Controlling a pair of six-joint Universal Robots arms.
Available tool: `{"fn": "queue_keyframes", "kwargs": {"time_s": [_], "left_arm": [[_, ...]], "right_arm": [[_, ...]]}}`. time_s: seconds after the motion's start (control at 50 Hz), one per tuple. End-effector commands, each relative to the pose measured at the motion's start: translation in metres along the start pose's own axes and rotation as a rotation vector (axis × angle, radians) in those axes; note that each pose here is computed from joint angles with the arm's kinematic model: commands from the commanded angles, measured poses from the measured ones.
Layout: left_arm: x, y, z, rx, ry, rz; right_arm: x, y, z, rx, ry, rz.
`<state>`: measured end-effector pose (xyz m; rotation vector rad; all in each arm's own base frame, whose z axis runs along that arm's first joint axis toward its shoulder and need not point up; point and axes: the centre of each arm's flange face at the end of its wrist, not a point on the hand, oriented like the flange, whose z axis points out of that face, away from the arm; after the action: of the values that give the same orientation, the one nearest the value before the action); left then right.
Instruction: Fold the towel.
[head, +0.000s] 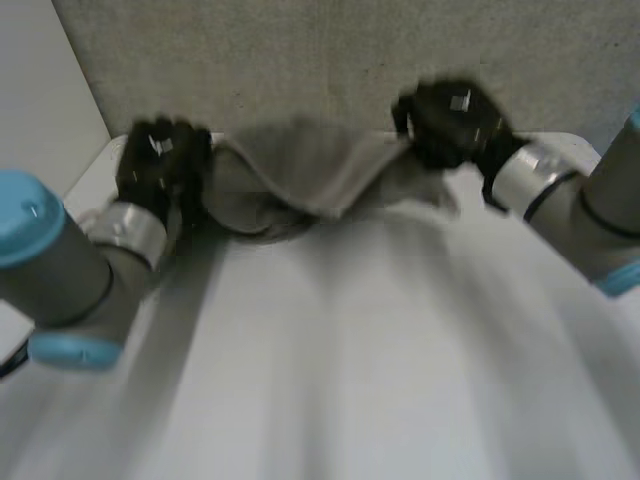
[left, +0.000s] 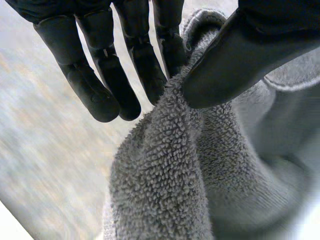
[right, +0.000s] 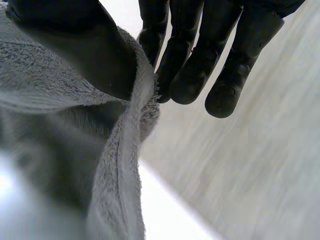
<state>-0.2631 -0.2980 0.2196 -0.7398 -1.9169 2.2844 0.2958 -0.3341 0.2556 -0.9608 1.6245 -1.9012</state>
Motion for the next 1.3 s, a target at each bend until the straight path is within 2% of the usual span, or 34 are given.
{"fn": "queue_keyframes", "kwargs": {"time_s": [0.02,0.06,0.16,0.26,0.34,0.4,0.52,0.64,0.8,0.92,1.04,1.3], "left_arm": [[0.045,0.04,-0.053,-0.165,0.151,0.053],[0.054,0.042,-0.062,-0.174,0.182,0.065],[0.085,0.033,-0.092,-0.159,0.294,0.089],[0.101,0.024,-0.104,-0.128,0.35,0.091],[0.102,0.016,-0.105,-0.104,0.352,0.089],[0.097,0.013,-0.101,-0.094,0.332,0.086],[0.076,0.021,-0.089,-0.131,0.261,0.09],[0.045,0.033,-0.084,-0.222,0.193,0.105],[0.008,0.049,-0.07,-0.279,0.113,0.096],[-0.017,0.066,-0.062,-0.306,0.138,0.072],[-0.02,0.078,-0.062,-0.327,0.184,0.046],[-0.017,0.098,-0.061,-0.379,0.198,0.037]], "right_arm": [[0.003,0.065,-0.021,-0.382,0.09,-0.048],[0.036,0.079,-0.031,-0.466,0.238,-0.079],[0.069,0.089,-0.041,-0.51,0.366,-0.073],[0.082,0.099,-0.049,-0.542,0.406,-0.049],[0.077,0.107,-0.054,-0.569,0.387,-0.031],[0.062,0.111,-0.062,-0.588,0.335,-0.021],[0.025,0.083,-0.082,-0.482,0.159,-0.036],[0.005,0.066,-0.106,-0.406,0.167,-0.155],[-0.016,0.082,-0.131,-0.486,0.099,-0.287],[-0.024,0.098,-0.146,-0.543,0.041,-0.402],[-0.013,0.106,-0.152,-0.546,0.037,-0.447],[0.005,0.134,-0.148,-0.575,0.083,-0.428]]}}
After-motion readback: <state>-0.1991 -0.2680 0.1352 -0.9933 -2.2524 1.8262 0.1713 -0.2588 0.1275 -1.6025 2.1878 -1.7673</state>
